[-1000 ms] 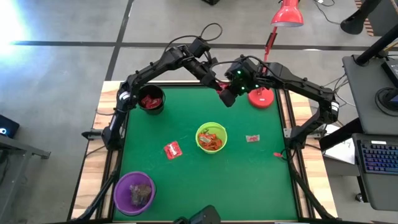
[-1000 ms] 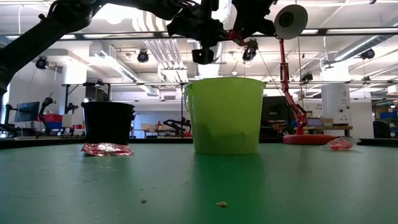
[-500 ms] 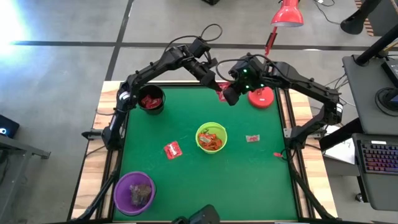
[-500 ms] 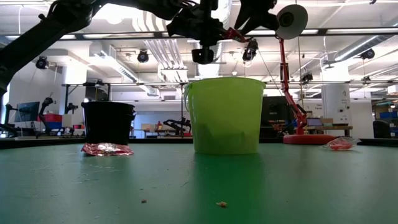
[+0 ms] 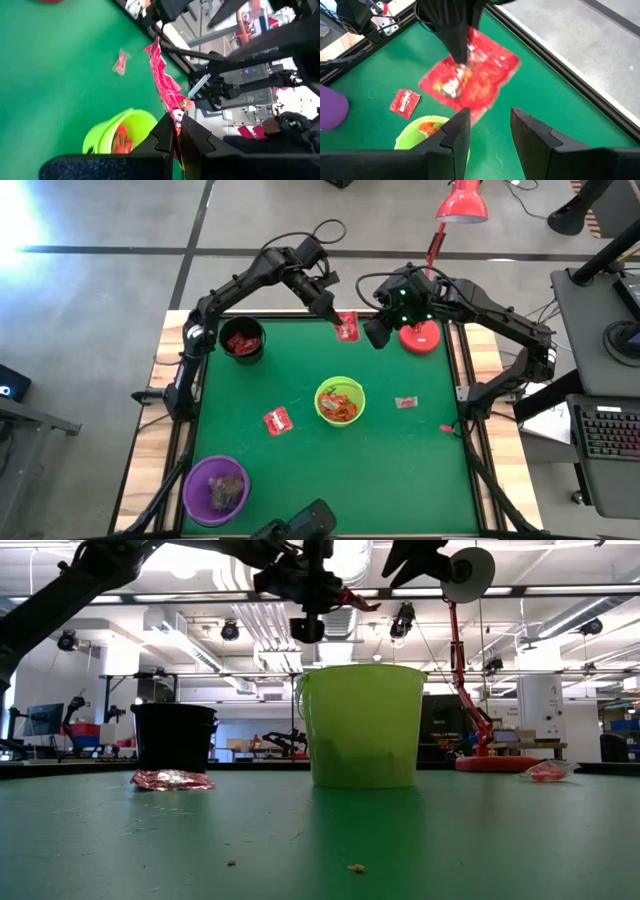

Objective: Sort candy
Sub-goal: Put the red candy into the black bucket

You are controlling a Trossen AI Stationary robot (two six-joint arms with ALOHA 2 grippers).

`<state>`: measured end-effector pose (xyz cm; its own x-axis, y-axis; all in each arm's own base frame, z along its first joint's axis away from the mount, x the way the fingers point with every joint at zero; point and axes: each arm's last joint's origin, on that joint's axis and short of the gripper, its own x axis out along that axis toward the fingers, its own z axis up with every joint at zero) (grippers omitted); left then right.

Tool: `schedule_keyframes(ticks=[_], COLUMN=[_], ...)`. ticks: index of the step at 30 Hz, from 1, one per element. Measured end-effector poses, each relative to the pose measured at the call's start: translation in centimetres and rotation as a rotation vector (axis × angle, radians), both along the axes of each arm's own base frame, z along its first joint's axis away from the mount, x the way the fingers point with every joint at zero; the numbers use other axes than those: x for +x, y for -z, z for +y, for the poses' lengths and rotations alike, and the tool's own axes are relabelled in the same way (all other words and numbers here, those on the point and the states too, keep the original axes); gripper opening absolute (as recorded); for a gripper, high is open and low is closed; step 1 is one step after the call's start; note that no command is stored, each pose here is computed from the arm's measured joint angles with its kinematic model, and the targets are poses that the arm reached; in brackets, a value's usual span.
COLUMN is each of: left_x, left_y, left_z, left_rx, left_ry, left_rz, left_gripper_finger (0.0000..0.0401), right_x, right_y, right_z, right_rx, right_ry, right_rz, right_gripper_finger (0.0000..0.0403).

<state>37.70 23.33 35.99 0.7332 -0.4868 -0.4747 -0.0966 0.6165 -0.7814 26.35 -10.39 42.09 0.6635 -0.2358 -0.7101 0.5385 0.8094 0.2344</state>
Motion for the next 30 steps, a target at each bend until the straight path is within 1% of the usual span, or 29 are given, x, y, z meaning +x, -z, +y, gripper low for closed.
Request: schedule_keyframes(ticks=[10, 16, 23, 26, 30], left_x=[-4.2, -7.9, -11.6, -13.0, -14.7], left_y=[-1.6, -2.6, -4.4, -4.9, -5.4], left_z=[1.0, 2.1, 3.7, 4.1, 4.2], left_rx=[0.014, 0.067, 0.108, 0.147, 0.148], left_ry=[-0.027, -0.102, -0.213, -0.272, -0.327], left_rz=[0.062, 0.151, 0.141, 0.181, 0.243], left_gripper_finger=[0.0000, 0.0000, 0.0000, 0.0000, 0.0000], right_x=[-0.4, -0.6, -0.6, -0.6, -0.6], right_y=[-0.3, -0.5, -0.5, -0.5, -0.5], right_z=[0.2, 0.2, 0.2, 0.2, 0.2], right_rx=[-0.028, -0.041, -0.046, -0.058, -0.064], right_ry=[-0.026, -0.037, -0.043, -0.054, -0.061], right_rz=[0.001, -0.001, 0.001, 0.005, 0.007], right_gripper_finger=[0.0132, 0.0132, 0.0132, 0.0132, 0.0132])
